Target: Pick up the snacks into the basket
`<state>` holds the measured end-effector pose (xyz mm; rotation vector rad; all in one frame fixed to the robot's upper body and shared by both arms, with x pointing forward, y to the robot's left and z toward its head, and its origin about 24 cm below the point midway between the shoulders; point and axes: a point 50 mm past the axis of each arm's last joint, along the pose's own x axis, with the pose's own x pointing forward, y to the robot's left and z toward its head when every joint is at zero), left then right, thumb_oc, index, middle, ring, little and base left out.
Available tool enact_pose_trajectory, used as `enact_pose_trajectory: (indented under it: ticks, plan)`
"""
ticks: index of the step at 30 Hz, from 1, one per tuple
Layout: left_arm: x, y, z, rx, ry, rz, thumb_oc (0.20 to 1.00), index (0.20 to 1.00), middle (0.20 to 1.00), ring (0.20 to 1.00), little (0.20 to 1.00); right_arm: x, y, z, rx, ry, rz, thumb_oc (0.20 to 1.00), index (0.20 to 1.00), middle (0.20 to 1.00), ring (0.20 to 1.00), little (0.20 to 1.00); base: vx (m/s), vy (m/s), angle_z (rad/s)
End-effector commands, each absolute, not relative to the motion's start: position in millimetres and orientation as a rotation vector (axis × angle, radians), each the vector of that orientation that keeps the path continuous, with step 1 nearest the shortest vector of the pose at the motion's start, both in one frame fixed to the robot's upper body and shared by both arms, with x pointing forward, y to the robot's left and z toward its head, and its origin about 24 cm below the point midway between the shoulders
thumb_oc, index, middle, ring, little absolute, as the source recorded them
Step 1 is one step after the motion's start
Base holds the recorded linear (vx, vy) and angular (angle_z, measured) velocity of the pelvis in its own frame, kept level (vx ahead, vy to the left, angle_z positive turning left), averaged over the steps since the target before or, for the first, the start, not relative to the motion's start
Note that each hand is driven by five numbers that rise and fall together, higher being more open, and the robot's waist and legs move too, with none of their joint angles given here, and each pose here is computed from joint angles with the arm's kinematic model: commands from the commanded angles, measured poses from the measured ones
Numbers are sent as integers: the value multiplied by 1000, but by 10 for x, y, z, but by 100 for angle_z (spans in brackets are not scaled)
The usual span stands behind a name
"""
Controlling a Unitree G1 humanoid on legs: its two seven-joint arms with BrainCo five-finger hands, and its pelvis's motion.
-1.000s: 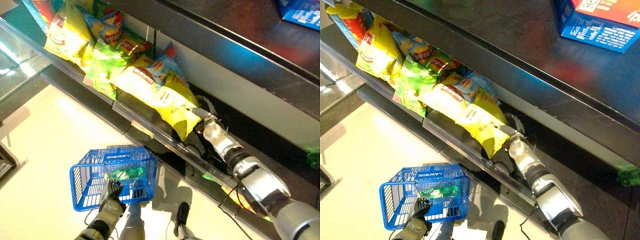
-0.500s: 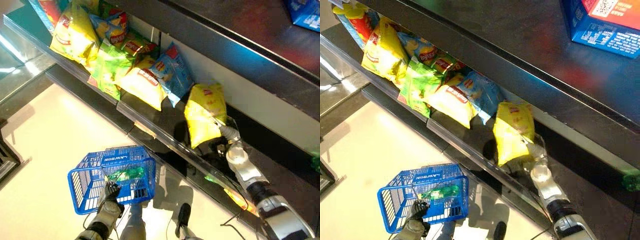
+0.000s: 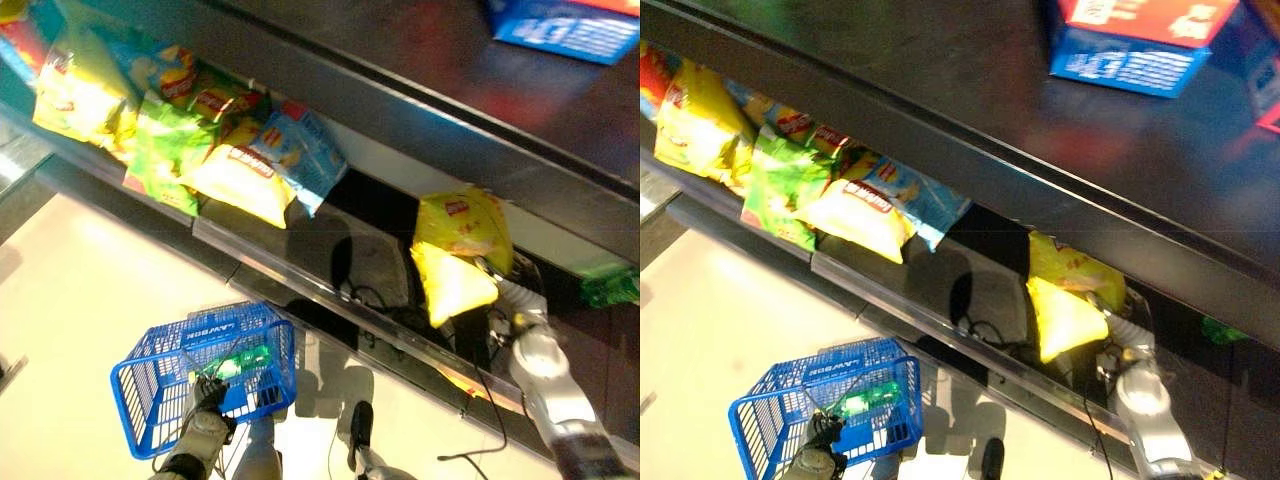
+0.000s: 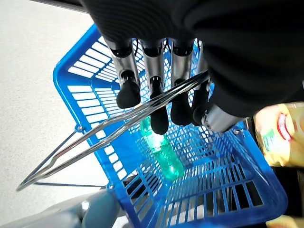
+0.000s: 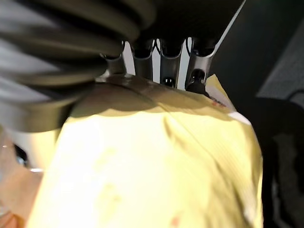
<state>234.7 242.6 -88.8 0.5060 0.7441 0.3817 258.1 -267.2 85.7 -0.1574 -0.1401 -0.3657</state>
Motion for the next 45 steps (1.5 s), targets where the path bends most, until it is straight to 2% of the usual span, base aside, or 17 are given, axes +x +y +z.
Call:
enact_pose_trajectory:
  ticks: [1,10,15,18,21,24,26,27,32,33,45]
  plan:
    - [1929,2481,-1166,550,921,348,200,200,200,200,200,2394,-2654,1083,-104,-270,-221,200,200,200,200,200,29,4,-14]
    - [1758,2552,-1248,495,991,371,200,200,200,200,200,2042,-2357,591,-131,-35,50,200,200,200,200,200,4,-5,-20]
    - [1696,2609,-1266,444,1022,418,200,200,200,200,200,1849,-2228,359,-325,100,202,200,200,200,200,200,10,-10,-9]
    - [1663,2659,-1266,345,1034,514,200,200,200,200,200,1750,-2224,114,-423,216,231,200,200,200,200,200,18,-9,-7]
    - [1800,2719,-1168,236,961,627,200,200,200,200,200,1690,-2253,-147,-515,332,233,200,200,200,200,200,1,-5,-1]
    - [2080,2757,-973,250,834,635,200,200,200,200,200,1772,-2263,-233,-672,367,256,200,200,200,200,200,-53,-25,-4]
    - [2402,2682,-746,277,688,567,200,200,200,200,200,1895,-2199,-329,-785,390,323,200,200,200,200,200,-79,-27,-1]
    - [2406,2685,-742,277,687,568,200,200,200,200,200,1902,-2194,-331,-785,388,323,200,200,200,200,200,-61,-18,3]
    - [2750,2428,-505,310,542,415,200,200,200,200,200,2233,-1907,-405,-876,355,428,200,200,200,200,200,-66,1,4]
    - [2866,2274,-419,324,490,359,200,200,200,200,200,2360,-1788,-415,-913,339,456,200,200,200,200,200,-68,13,1]
    - [3294,1590,-42,394,303,168,200,200,200,200,200,2903,-935,-272,-1029,174,567,200,200,200,200,200,-56,6,5]
